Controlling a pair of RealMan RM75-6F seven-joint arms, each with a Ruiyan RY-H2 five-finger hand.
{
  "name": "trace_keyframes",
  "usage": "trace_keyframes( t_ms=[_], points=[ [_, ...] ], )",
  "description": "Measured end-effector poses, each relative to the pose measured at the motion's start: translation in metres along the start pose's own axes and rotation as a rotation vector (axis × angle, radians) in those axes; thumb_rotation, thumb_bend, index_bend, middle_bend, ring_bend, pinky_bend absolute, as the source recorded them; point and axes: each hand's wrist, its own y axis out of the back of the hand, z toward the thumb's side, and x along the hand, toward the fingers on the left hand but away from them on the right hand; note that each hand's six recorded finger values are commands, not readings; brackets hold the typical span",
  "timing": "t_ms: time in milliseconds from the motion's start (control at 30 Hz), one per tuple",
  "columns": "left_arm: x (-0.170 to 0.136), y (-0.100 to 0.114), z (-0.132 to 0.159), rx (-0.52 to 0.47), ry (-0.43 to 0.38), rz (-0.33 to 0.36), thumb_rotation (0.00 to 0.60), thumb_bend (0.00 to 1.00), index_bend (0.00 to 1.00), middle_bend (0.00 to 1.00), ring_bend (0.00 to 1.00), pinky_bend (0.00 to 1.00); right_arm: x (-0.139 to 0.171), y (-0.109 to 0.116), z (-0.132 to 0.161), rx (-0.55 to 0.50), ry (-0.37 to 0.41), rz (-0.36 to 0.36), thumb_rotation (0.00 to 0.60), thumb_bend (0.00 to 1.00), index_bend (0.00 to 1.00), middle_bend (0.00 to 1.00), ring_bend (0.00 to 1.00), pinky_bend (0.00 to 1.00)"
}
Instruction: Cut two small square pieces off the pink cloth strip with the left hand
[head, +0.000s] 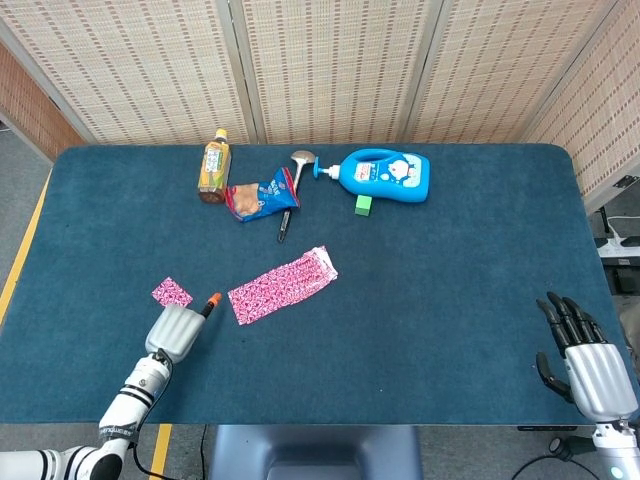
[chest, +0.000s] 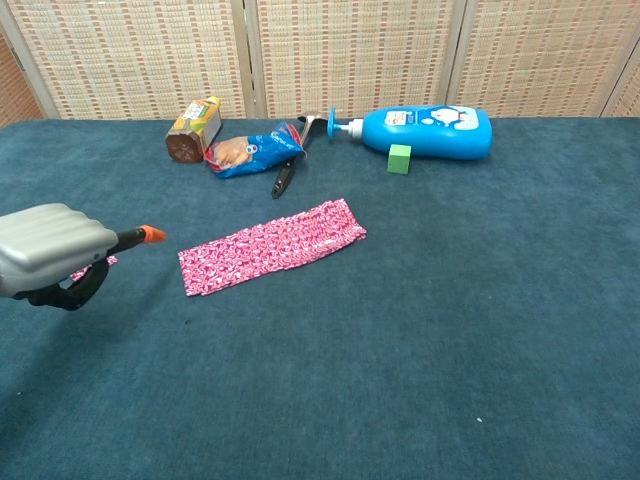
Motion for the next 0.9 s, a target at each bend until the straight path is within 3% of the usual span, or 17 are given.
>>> trace_keyframes(
  t_ms=[367, 900],
  points=[
    [0.019, -0.005, 0.036, -0.028, -0.059, -0.049, 0.6, 0.82, 0.0, 0.73, 0.75, 0.7, -0.001, -0.001, 0.0, 0.002, 0.0, 0.005, 0.6, 0.48, 0.0, 0.0, 0.0, 0.17],
    [0.023, -0.019, 0.033, -0.002, -0.036, -0.112, 0.6, 0.82, 0.0, 0.73, 0.75, 0.7, 0.0, -0.001, 0.0, 0.001, 0.001, 0.008, 0.6, 0.48, 0.0, 0.0, 0.0, 0.17]
  ],
)
